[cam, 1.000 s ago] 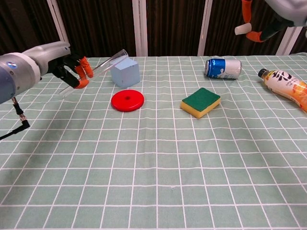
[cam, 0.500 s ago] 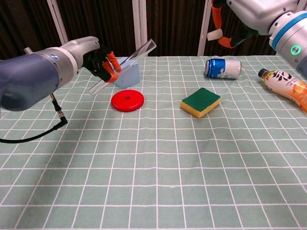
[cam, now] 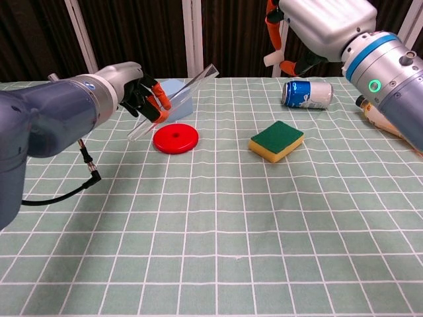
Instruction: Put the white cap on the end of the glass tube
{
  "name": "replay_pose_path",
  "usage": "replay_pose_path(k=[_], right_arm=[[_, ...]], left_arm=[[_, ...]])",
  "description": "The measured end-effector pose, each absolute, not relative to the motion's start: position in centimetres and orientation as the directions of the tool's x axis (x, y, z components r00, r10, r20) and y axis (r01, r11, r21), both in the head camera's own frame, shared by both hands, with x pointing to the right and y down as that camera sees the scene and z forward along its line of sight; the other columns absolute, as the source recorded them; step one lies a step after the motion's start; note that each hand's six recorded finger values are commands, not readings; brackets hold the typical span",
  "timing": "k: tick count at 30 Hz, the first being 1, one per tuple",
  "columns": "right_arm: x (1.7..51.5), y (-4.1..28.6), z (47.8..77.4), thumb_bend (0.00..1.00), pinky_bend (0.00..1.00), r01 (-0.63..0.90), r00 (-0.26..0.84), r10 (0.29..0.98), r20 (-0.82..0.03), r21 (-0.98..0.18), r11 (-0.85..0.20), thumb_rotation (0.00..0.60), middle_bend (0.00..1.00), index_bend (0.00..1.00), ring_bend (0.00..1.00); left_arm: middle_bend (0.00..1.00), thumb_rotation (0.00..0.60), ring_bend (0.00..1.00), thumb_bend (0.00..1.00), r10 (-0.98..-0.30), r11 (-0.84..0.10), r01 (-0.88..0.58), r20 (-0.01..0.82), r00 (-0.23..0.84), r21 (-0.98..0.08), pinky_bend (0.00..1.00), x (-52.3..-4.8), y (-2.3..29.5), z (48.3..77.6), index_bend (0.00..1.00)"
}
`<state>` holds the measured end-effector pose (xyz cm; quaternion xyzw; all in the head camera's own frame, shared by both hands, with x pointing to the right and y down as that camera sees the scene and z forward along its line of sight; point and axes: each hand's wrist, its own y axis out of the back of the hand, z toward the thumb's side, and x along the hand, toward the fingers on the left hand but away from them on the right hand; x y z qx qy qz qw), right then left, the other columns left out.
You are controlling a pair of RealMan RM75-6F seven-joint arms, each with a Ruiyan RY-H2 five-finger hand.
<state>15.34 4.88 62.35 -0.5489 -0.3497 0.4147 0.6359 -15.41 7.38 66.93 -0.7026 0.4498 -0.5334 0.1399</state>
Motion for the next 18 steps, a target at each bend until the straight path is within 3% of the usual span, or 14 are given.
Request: replay_pose_path(k=[18], right_arm=[[13.4,5.5,63.3,0.33,0.0,-0.144,0.436,0.9,-0.002,-0.987,0.067,0.6,0.27,0.65,0.05]], left_arm=[[0.57,0.6,0.22,0.66,-0.745,-0.593,-0.502,0.665,0.047,-0.629,0.25,-14.0,8.5,67.3,0.52]])
